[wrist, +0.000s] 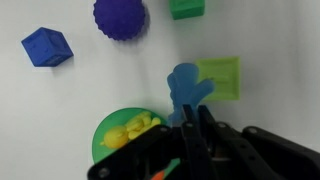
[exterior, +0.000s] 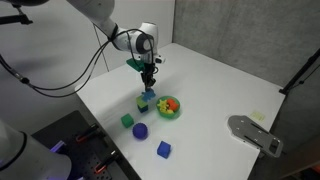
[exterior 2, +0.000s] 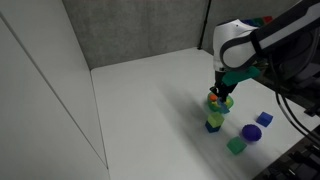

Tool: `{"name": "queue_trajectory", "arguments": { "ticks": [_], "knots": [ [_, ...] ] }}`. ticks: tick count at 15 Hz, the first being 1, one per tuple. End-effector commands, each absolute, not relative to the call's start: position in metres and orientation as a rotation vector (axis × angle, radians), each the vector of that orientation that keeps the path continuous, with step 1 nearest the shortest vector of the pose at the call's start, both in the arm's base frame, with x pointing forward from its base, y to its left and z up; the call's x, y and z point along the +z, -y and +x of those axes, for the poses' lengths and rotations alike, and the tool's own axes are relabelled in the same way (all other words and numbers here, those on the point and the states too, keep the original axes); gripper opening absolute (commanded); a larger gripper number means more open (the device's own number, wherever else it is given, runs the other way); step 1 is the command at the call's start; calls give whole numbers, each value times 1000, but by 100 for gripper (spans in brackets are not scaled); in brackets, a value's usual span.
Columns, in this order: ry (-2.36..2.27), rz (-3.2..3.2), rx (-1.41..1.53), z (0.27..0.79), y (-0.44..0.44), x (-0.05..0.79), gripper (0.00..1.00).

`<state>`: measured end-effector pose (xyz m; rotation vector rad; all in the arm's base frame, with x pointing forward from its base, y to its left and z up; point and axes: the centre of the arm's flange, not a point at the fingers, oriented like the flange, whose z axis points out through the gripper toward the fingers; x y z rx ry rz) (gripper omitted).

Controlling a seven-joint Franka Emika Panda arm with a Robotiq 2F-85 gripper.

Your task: Remove the blue object from the bowl

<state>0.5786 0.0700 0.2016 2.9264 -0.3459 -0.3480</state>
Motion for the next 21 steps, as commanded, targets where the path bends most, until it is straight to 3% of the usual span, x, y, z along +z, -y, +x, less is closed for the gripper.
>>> {"name": "queue_trajectory", "arguments": {
  "ticks": [1, 21],
  "knots": [
    [328, 2937, -398, 562, -70, 230, 3],
    [243, 2811, -326, 558, -107, 194, 3]
  ]
}}
